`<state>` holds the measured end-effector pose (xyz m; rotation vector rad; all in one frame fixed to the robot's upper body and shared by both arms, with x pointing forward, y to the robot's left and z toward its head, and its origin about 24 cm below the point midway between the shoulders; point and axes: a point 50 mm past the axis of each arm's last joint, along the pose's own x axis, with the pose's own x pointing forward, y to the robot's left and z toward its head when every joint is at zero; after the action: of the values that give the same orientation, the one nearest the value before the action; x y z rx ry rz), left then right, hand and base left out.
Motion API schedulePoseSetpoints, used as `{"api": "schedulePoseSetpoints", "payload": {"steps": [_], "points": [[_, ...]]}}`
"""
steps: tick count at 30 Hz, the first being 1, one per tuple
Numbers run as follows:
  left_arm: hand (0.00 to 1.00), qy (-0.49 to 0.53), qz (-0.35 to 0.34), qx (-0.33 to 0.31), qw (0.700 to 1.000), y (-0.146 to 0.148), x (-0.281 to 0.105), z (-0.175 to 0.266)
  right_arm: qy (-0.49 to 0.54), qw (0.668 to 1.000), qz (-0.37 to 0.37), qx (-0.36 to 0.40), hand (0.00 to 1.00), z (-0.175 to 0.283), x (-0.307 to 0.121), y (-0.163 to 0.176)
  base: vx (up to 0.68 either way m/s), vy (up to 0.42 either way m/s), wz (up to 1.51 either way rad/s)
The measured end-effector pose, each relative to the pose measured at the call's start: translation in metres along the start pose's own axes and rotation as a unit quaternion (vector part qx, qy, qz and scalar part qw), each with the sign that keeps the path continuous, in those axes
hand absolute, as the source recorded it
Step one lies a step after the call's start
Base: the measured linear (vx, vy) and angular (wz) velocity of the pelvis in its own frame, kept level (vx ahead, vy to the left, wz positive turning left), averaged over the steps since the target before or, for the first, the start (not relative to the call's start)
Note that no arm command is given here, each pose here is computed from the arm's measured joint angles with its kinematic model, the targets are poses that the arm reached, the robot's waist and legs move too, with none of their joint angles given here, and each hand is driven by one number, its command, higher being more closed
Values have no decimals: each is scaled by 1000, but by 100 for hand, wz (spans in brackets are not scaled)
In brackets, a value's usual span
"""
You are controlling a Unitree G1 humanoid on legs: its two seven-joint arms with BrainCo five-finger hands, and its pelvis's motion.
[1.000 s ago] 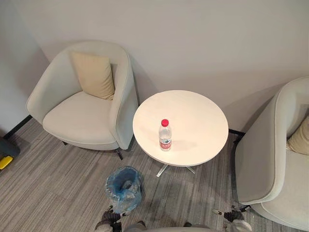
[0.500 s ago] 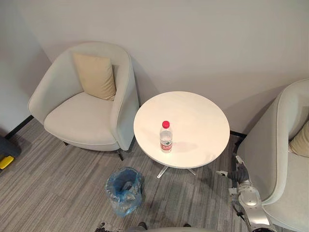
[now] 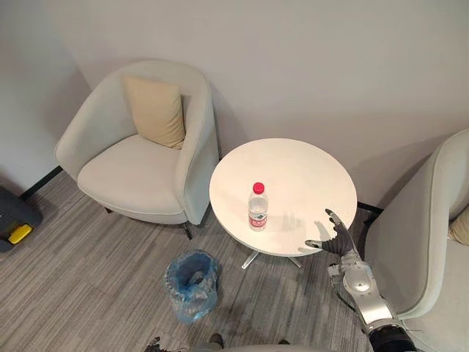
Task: Gather rubbish on tea table into small bin, then transfer packed bag to large trash can.
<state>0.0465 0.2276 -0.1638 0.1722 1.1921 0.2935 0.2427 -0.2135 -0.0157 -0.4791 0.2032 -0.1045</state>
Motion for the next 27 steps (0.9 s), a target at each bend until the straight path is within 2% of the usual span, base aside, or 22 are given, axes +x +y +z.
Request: {"api": "schedulePoseSetpoints", "payload": {"steps": [17,27], "points": [[0,1,-7,12,1000,-4,-2,-4,-41,997,66,-6,0,33,26,36,3,0,9],[0,-13,-9,13,1000,-6,-1,2,-58,996,67,5,0,50,39,42,-11,-2,14]]}}
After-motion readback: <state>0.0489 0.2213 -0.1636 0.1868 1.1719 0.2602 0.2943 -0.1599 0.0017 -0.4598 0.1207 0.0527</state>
